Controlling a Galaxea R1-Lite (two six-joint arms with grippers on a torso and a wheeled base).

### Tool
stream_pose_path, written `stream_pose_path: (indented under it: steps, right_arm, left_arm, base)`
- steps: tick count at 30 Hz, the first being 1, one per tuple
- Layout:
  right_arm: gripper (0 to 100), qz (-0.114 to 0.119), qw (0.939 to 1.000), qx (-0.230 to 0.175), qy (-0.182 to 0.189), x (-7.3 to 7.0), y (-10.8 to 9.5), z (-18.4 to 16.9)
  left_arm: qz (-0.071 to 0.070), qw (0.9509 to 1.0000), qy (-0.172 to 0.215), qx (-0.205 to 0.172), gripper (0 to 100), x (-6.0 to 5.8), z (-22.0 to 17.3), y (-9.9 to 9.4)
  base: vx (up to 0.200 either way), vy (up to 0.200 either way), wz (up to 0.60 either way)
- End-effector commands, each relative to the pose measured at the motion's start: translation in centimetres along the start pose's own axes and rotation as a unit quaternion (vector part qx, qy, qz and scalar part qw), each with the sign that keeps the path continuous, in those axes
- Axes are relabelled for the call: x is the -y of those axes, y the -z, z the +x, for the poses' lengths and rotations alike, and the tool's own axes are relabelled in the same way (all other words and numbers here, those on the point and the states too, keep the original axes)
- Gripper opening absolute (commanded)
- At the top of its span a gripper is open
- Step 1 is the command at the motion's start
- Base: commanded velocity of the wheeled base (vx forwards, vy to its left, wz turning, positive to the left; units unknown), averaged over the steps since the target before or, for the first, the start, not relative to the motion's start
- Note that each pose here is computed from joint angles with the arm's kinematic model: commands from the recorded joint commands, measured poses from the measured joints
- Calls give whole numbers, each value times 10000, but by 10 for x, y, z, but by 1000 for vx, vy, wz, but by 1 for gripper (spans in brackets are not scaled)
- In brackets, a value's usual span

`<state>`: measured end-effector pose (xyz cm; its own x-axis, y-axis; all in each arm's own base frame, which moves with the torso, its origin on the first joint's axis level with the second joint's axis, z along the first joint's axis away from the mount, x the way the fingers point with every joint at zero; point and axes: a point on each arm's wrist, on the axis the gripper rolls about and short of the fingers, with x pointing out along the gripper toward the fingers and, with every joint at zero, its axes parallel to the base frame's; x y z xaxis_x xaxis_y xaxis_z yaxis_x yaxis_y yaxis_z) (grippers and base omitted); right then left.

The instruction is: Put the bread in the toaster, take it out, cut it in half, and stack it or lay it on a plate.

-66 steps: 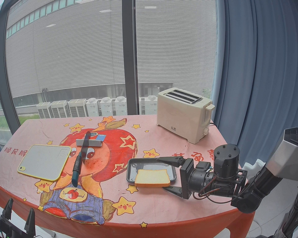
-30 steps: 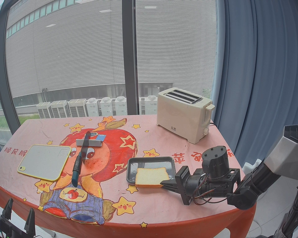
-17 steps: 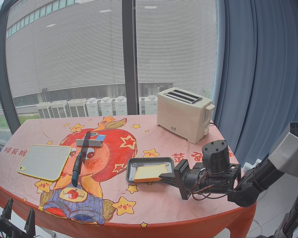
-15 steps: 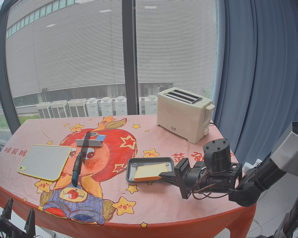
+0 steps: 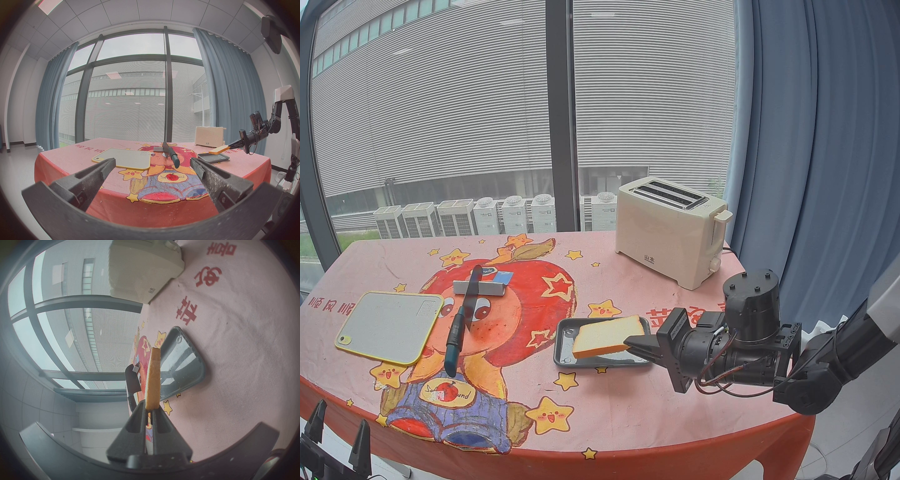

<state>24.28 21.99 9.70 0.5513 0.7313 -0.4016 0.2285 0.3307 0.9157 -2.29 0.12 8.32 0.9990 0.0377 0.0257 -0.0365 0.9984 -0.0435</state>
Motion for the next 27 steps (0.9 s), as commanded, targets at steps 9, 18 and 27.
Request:
stream_pose_path:
  steps: [9, 18, 27]
  right_arm:
    - [0, -1121, 9936, 129, 51, -9, 12, -14]
    - [0, -1926, 9812, 146, -47, -9, 20, -33]
    - [0, -2538, 9672, -20, -22, -4, 32, -46]
  left_arm:
    - [-2, 10000, -4, -21, 100, 0, 0, 4]
    - [6, 10000, -4, -21, 100, 0, 0, 4]
    - [-2, 10000, -4, -21, 100, 0, 0, 4]
  base:
    - [0, 0, 0]
    - [0, 0, 0]
    - [0, 0, 0]
